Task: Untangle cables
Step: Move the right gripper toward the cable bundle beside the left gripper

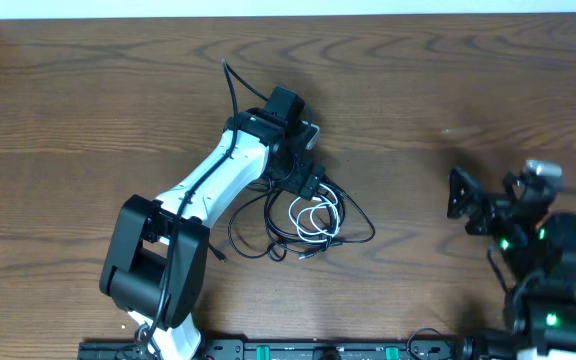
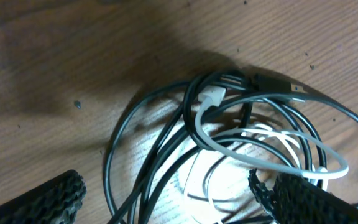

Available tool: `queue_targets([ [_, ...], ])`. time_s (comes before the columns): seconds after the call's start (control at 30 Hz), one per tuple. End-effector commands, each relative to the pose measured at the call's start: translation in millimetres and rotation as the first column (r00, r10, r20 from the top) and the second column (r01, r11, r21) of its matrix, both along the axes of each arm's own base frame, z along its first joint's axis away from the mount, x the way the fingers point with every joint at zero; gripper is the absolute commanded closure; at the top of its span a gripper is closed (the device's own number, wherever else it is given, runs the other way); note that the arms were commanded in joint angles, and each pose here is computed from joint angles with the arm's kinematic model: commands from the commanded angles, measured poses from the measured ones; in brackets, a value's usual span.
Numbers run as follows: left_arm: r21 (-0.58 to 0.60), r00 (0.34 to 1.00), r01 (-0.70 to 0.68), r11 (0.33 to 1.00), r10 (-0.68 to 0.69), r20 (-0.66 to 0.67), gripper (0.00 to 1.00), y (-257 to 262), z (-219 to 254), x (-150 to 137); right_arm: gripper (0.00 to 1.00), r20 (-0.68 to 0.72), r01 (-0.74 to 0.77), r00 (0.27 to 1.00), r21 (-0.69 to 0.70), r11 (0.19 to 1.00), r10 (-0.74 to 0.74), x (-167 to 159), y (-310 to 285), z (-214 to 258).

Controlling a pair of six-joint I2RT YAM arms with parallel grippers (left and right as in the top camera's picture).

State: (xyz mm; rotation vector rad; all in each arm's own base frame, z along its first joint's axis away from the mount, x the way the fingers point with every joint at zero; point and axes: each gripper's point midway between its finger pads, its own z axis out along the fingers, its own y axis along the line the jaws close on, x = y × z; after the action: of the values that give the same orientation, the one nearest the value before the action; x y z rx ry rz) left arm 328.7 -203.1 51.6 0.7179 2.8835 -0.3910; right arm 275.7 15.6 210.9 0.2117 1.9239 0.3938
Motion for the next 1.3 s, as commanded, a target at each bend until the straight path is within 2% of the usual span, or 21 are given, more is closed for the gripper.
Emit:
queue_targets([
  [0.0, 0.011, 1.000, -0.004, 1.000, 0.004, -0.002, 0.03, -1, -3, 3, 0.01, -0.066, -0.146, 0.987, 0.028, 0.989, 0.147, 14, 22, 14],
  [0.2, 0.011, 1.000, -0.003, 1.000, 0.003, -0.001, 0.03, -1, -3, 3, 0.01, -0.174, -0.315, 0.928, 0.099, 0.944, 0.328, 29, 47, 16],
  [0.4, 0.011, 1.000, -0.003, 1.000, 0.003, -0.002, 0.02, -1, -3, 3, 0.01, -0.194, -0.420, 0.868, 0.205, 0.884, 0.457, 40, 66, 11],
  [0.53, 0.011, 1.000, -0.004, 1.000, 0.004, -0.003, 0.02, -1, -3, 3, 0.01, -0.231, -0.400, 0.861, 0.242, 0.884, 0.453, 44, 66, -1],
  [0.63, 0.013, 1.000, -0.003, 1.000, 0.003, -0.006, 0.02, 0, -3, 2, 0.01, -0.293, -0.294, 0.863, 0.371, 0.881, 0.411, 45, 66, -7],
  [0.7, 0.014, 1.000, -0.003, 1.000, 0.003, -0.009, 0.02, 0, -3, 1, 0.01, -0.314, -0.249, 0.866, 0.405, 0.880, 0.390, 47, 64, -10],
  [1.03, 0.018, 1.000, -0.003, 1.000, 0.003, -0.016, 0.02, 1, -4, 0, 0.01, -0.412, -0.190, 0.820, 0.460, 0.867, 0.398, 45, 71, -35],
  [1.27, 0.033, 0.999, 0.033, 0.999, -0.032, -0.034, 0.02, 4, -5, -7, 0.03, -0.478, -0.244, 0.749, 0.447, 0.861, 0.460, 37, 105, -57],
])
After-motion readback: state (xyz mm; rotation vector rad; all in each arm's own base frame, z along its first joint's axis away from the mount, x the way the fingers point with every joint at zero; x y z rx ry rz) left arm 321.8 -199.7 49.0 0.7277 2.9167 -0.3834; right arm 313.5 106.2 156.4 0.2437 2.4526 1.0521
